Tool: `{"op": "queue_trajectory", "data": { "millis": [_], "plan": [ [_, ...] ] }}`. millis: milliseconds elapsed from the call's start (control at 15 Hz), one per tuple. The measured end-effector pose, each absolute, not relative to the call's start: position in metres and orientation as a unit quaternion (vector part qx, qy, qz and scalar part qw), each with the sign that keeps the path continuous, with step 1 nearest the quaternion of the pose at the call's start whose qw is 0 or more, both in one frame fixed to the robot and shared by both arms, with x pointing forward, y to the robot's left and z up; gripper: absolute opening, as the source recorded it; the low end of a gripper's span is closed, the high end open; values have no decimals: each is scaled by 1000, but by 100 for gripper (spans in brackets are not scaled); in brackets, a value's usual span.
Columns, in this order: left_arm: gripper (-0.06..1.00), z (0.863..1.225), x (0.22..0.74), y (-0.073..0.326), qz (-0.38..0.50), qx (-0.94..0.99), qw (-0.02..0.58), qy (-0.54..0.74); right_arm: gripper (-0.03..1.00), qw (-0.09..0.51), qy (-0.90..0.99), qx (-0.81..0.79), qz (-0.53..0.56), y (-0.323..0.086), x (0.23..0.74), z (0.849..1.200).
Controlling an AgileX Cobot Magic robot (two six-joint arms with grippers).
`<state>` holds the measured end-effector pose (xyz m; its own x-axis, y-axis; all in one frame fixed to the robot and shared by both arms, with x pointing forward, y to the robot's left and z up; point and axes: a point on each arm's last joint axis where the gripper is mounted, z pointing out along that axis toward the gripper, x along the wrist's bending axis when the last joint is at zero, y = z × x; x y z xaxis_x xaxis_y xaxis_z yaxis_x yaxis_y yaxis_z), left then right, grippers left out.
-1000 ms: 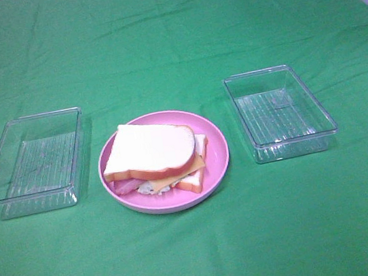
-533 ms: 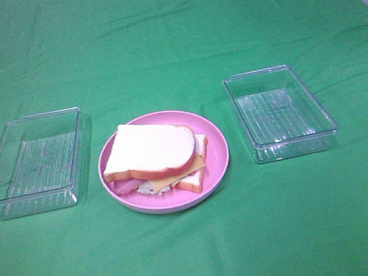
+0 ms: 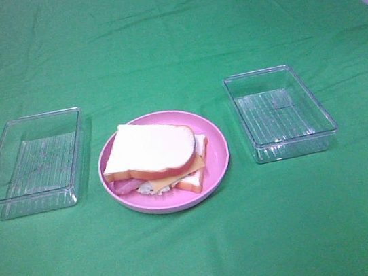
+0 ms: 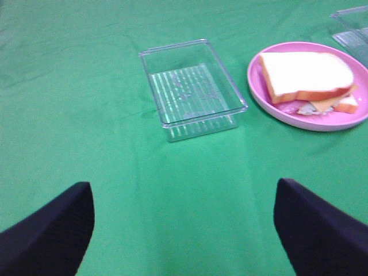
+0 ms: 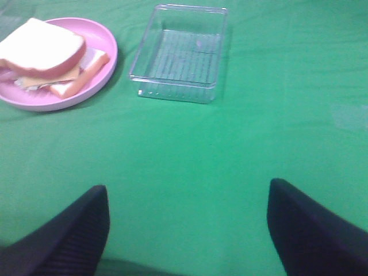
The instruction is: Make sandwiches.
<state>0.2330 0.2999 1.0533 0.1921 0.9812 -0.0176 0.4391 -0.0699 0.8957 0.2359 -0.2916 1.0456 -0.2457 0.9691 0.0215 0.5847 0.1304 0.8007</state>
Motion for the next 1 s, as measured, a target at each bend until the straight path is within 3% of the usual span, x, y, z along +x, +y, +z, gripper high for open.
{"op": "queue_trajectory", "data": {
  "millis": [1000],
  "plan": [
    [80,1053,233,299,357,614,388,588,72,326,629,612,353,-290,228,1046]
  ]
}}
